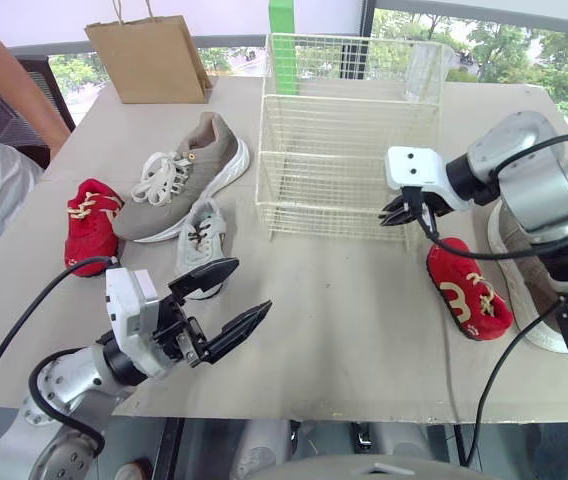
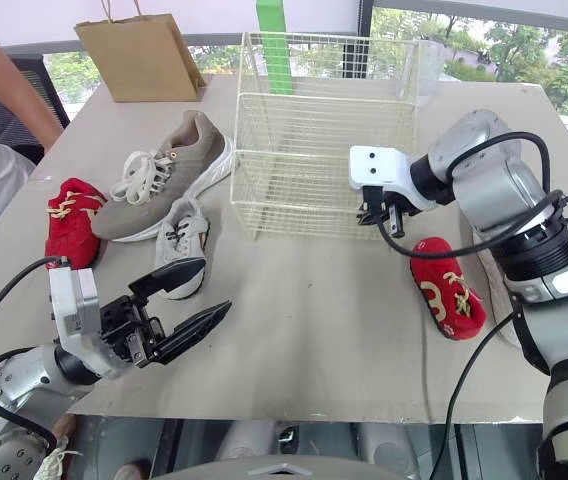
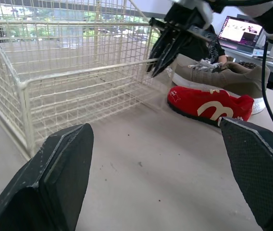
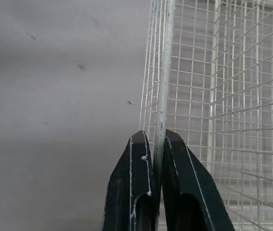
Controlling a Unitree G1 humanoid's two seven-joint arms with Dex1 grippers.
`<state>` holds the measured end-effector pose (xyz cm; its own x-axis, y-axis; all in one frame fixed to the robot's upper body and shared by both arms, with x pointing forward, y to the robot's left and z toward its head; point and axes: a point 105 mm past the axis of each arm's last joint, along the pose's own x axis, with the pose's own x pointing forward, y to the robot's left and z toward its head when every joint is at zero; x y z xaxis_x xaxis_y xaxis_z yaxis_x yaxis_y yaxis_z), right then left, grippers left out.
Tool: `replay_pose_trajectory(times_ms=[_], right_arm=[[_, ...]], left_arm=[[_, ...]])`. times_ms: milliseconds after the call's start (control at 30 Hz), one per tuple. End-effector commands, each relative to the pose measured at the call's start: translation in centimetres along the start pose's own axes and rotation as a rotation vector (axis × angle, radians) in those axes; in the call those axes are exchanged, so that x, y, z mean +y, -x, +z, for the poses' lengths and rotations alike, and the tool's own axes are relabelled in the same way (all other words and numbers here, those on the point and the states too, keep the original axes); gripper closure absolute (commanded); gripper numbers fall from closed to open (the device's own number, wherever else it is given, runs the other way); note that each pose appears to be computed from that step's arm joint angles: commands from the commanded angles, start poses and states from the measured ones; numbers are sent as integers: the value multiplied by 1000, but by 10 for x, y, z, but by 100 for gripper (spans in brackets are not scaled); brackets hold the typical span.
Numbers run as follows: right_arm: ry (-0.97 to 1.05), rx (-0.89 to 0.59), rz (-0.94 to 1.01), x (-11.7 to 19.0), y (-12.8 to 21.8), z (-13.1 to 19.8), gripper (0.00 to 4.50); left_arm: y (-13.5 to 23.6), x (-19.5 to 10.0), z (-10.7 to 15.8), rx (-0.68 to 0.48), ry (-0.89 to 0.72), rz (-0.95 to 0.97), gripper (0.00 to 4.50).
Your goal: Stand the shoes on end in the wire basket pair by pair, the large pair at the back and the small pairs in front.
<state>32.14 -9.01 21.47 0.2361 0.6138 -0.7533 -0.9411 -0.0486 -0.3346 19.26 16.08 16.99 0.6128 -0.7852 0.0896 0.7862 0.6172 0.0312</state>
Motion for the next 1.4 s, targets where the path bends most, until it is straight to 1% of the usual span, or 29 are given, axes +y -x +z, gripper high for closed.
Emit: replay_pose_trajectory(times_ms=[33,133,300,333,433,467,633,667,700,800,833,867,933,1000,1067,1100,1167,1233,1333,1400], right_arm=[[34,-47,-14,10,6,21,447],[-16,-60,-27,11,1,23,447],[-42,-74,-40,14,-1,23,447],[-51,-90,-48,15,-1,25,421],[-61,-105,-66,19,3,25,325],[-69,-124,-80,19,7,27,270],[-127,-245,-149,25,41,41,24],[-140,-290,-160,28,50,44,11],[-166,-334,-170,30,60,48,11],[-301,-552,-320,33,117,55,11],[-326,-606,-351,36,129,56,11],[-341,-623,-394,37,137,54,11],[-404,-560,-546,42,157,28,11],[-478,-453,-676,51,174,0,11],[-560,-318,-775,58,183,-32,11],[-611,-235,-816,61,185,-53,11],[-740,-130,-850,69,187,-86,11],[-821,-74,-846,76,187,-105,11],[-924,58,-862,94,183,-138,11],[-972,108,-894,107,181,-151,11]], left_arm=[[1,-2,3,-10,-24,-6,0],[1,-2,1,-2,-28,-11,0],[0,-3,2,-4,-27,-23,0],[-1,-3,2,-6,-24,-31,0],[-4,-5,3,-11,-13,-58,0],[-5,-5,3,-14,-6,-71,0],[-16,-13,9,-29,42,-178,0],[-19,-14,12,-34,55,-199,0],[-22,-15,13,-36,64,-215,0],[-41,-17,21,-48,129,-285,0],[-45,-18,23,-53,156,-302,0],[-49,-17,26,-62,176,-314,0],[-60,-19,30,-65,178,-363,0],[-73,-20,33,-72,182,-383,0],[-80,-25,34,-70,191,-417,0],[-84,-26,35,-75,194,-431,0],[-89,-27,35,-79,195,-448,0],[-92,-28,34,-73,181,-463,0],[-97,-29,34,-55,140,-493,0],[-98,-29,33,-51,135,-501,0]])
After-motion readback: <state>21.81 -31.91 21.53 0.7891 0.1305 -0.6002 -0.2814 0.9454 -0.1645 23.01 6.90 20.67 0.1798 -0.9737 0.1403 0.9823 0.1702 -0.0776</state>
